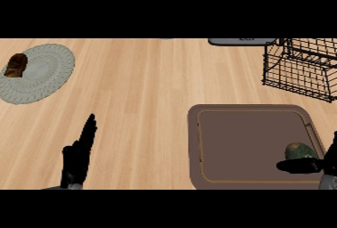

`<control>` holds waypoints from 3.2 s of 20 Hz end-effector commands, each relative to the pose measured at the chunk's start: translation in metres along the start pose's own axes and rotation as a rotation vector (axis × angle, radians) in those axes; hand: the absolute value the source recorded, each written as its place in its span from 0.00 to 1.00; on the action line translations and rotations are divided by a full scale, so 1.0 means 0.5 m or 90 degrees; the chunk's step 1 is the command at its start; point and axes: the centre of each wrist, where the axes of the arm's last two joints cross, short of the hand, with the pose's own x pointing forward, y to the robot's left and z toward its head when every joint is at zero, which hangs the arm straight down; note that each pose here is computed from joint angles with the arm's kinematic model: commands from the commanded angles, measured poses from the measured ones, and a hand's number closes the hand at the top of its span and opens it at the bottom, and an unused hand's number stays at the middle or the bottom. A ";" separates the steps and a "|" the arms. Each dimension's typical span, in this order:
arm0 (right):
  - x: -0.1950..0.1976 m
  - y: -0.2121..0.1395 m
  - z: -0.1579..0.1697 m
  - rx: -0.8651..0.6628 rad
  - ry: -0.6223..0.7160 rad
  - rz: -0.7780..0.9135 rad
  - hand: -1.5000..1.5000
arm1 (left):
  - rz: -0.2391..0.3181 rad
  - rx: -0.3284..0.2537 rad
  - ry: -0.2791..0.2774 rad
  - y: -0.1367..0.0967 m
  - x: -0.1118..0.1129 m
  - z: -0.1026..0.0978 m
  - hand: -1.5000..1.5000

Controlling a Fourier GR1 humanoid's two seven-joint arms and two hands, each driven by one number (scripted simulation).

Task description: Pick the squash from the tray and place it in the tiered basket

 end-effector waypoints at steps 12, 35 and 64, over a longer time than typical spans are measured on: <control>0.013 0.061 -0.030 0.081 0.142 0.019 0.00 | -0.008 0.008 0.030 0.027 0.000 -0.023 0.50; -0.041 -0.042 -0.173 0.115 -0.333 0.316 1.00 | 0.005 0.000 0.020 0.014 0.001 0.003 0.50; -0.051 -0.716 -0.281 -0.090 -0.669 -0.105 1.00 | 0.000 0.001 0.027 0.012 -0.034 -0.011 0.50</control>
